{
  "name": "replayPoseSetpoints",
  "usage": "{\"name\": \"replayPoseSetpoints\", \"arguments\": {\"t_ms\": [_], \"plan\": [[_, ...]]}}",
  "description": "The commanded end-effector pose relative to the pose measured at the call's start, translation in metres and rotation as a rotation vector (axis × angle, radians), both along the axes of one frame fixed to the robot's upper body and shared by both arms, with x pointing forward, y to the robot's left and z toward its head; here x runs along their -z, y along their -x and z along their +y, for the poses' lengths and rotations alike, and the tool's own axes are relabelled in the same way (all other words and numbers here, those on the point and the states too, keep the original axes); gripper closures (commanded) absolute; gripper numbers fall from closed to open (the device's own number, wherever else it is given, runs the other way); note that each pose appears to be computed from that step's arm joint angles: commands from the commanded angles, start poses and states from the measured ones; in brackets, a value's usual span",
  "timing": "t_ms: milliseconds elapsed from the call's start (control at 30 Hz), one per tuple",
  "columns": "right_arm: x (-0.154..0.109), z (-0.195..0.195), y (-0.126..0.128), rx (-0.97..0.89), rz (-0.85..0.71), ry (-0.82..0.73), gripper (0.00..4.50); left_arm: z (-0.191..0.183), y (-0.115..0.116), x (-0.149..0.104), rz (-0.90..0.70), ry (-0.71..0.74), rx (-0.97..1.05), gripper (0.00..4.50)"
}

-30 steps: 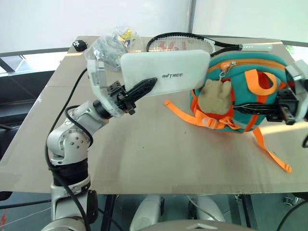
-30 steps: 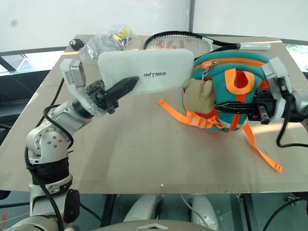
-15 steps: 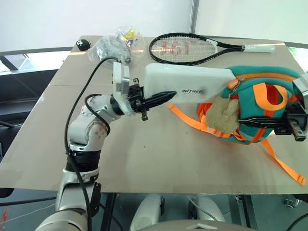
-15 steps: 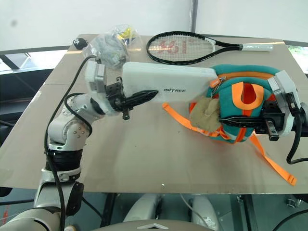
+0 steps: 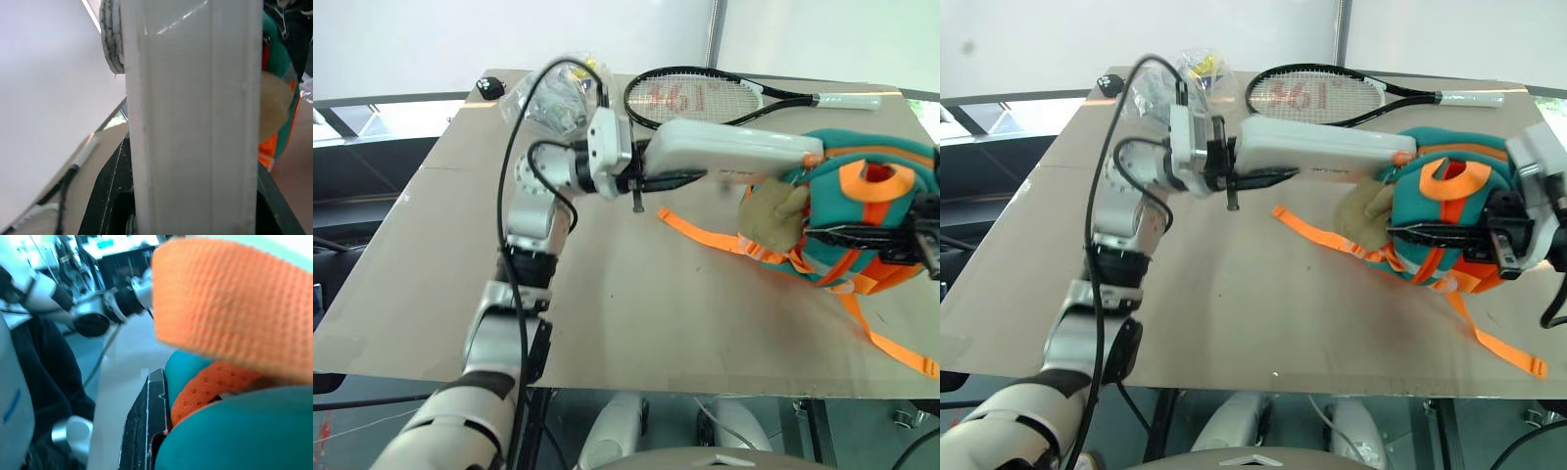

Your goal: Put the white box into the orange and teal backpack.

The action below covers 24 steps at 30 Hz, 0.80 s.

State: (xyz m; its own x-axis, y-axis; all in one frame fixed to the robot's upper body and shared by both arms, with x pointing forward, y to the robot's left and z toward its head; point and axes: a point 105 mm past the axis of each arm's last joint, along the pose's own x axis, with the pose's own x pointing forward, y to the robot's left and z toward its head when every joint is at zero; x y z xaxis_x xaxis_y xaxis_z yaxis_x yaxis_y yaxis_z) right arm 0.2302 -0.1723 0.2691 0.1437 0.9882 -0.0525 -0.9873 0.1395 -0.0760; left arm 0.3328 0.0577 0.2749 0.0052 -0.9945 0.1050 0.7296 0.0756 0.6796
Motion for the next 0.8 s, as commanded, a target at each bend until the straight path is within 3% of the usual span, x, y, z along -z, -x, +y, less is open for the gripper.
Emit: {"name": "replayPoseSetpoints", "arguments": {"t_ms": [33,300,533,700,800], "plan": [[-0.025,0.009,0.012,-0.068,-0.095,-0.051,4.49,0.014,-0.004,-0.030,-0.006,0.132,-0.009,3.36],[-0.033,0.028,0.004,-0.149,-0.124,-0.104,4.49,0.025,0.027,-0.010,0.134,0.095,0.034,3.36],[-0.012,0.024,-0.001,-0.013,-0.196,-0.058,4.49,0.015,0.058,0.027,0.345,0.004,0.100,3.36],[0.000,0.022,0.007,0.062,-0.174,-0.020,4.49,-0.005,0.056,0.041,0.356,-0.050,0.123,3.36],[0.014,0.022,0.006,0.122,-0.203,0.058,4.49,-0.030,0.042,0.048,0.360,-0.083,0.083,3.36]]}}
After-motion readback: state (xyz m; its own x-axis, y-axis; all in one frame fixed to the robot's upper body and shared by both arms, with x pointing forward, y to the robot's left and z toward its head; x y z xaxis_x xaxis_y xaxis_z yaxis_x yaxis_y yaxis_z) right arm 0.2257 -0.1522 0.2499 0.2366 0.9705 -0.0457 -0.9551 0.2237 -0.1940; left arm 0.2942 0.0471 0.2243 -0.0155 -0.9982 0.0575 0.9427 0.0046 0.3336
